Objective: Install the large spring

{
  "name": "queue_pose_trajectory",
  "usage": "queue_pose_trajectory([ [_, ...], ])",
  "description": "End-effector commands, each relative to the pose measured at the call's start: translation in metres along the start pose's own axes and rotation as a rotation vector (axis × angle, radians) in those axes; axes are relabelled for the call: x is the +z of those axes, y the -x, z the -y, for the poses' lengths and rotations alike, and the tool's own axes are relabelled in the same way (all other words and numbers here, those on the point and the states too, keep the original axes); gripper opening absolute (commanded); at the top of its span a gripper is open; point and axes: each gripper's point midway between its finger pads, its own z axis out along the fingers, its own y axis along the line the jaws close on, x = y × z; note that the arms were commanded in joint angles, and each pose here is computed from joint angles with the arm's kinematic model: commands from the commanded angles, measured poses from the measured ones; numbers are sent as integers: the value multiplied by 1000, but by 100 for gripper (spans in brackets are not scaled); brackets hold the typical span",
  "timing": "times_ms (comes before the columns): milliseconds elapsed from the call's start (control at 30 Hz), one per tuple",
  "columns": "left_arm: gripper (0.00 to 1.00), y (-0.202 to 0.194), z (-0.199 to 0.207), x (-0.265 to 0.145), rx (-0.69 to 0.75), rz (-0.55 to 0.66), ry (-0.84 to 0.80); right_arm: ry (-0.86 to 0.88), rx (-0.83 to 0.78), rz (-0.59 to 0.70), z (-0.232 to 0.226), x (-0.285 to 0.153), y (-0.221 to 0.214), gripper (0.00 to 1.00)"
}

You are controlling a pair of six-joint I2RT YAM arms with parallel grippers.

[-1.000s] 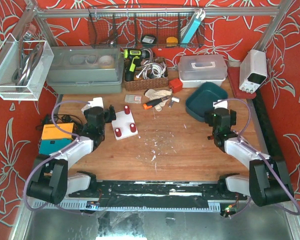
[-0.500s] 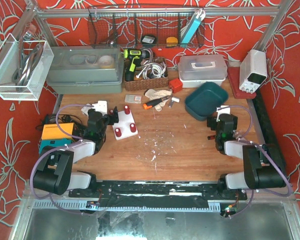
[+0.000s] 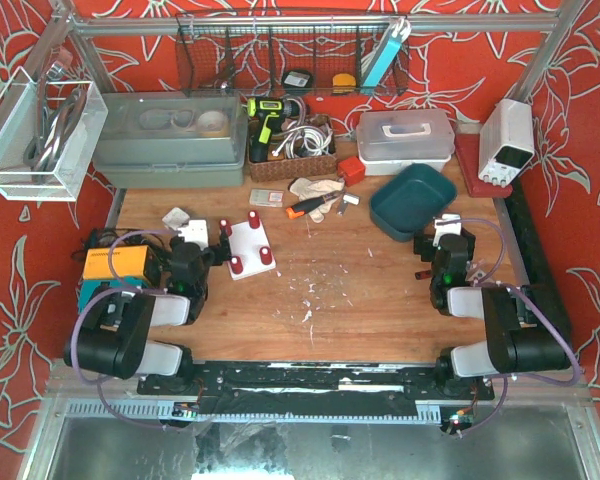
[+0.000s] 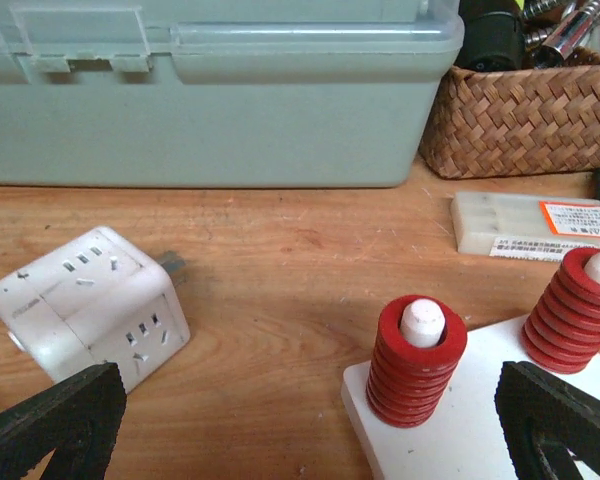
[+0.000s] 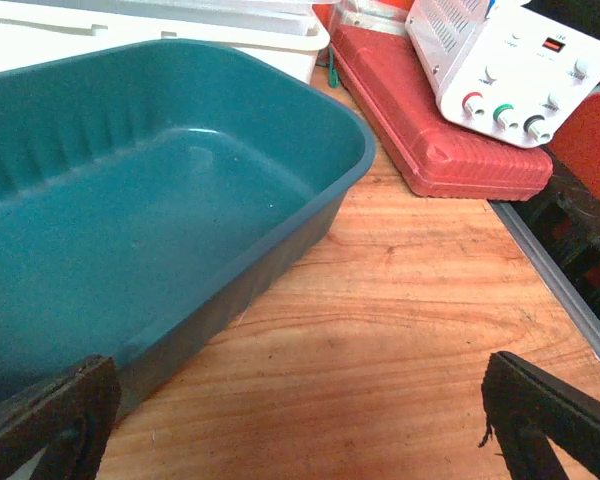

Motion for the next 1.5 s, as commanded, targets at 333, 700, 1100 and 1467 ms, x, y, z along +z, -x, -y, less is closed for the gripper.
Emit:
queue_pose_trajectory([
  [333,100,9,-6,-14,-50,136,-6,-5,17,20,1,0,4,99],
  [700,100,10,-7,-16,-48,148,-6,-5,17,20,1,0,4,99],
  [1100,100,10,-7,-15,-47,145,-5,-5,17,19,1,0,4,99],
  [1467,100,9,-7,-15,-46,144,-5,-6,17,19,1,0,3,99],
])
